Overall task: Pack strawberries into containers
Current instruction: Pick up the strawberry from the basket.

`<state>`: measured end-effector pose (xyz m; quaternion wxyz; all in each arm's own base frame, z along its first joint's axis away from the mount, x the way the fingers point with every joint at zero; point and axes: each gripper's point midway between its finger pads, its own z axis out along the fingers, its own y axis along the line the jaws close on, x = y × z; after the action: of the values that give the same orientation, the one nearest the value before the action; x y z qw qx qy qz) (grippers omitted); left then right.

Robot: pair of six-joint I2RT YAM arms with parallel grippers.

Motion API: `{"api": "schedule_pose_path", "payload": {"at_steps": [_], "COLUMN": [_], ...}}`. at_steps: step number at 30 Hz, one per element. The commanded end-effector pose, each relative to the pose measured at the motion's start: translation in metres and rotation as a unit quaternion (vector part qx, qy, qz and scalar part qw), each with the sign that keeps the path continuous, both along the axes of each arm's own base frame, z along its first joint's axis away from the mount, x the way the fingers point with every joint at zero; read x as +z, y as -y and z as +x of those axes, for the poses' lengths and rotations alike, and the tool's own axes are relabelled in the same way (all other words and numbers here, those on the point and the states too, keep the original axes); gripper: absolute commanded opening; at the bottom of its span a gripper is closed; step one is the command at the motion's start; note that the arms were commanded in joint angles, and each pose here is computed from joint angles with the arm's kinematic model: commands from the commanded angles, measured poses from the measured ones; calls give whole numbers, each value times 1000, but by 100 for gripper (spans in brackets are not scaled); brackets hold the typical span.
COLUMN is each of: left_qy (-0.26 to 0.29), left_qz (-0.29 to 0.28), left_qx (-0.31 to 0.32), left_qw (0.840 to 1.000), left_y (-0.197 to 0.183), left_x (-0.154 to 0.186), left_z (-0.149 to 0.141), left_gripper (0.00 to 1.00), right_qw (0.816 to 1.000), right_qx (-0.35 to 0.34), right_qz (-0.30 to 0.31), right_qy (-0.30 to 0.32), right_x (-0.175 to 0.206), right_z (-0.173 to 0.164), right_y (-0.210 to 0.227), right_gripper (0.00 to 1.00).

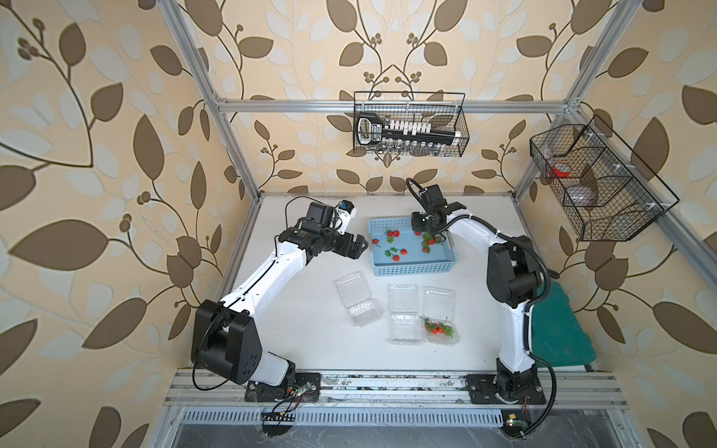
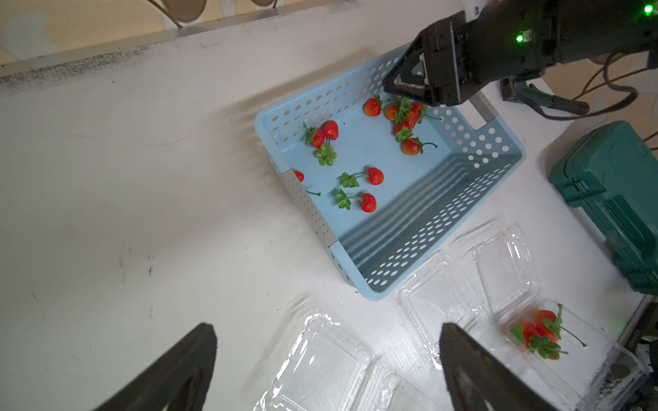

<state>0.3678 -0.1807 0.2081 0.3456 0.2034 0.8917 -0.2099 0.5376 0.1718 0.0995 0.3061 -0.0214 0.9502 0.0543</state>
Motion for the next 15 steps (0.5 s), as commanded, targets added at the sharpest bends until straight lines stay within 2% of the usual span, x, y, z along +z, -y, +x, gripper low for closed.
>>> {"api": "schedule_pose_path", "payload": {"at_steps": [1,6,15], "left_qy": [30,28,26], "left_qz": [1,2,4], "left_qx": [-1,0,-1], "left_qw": [1000,1000,1000], "left_y": [0,0,0], "left_x": [18,16,14], "left_z": [0,1,2], "left_gripper": [99,99,99], "right_qw": [998,994,990], "right_qx": [40,73,94], "right_qz": [-48,-74,-99], "right_qy": [-27,-46,-38], "right_x": [-15,-35,-45], "right_z": [0,-1,3], "right_y": [1,1,3], "right_gripper": [37,37,38]}}
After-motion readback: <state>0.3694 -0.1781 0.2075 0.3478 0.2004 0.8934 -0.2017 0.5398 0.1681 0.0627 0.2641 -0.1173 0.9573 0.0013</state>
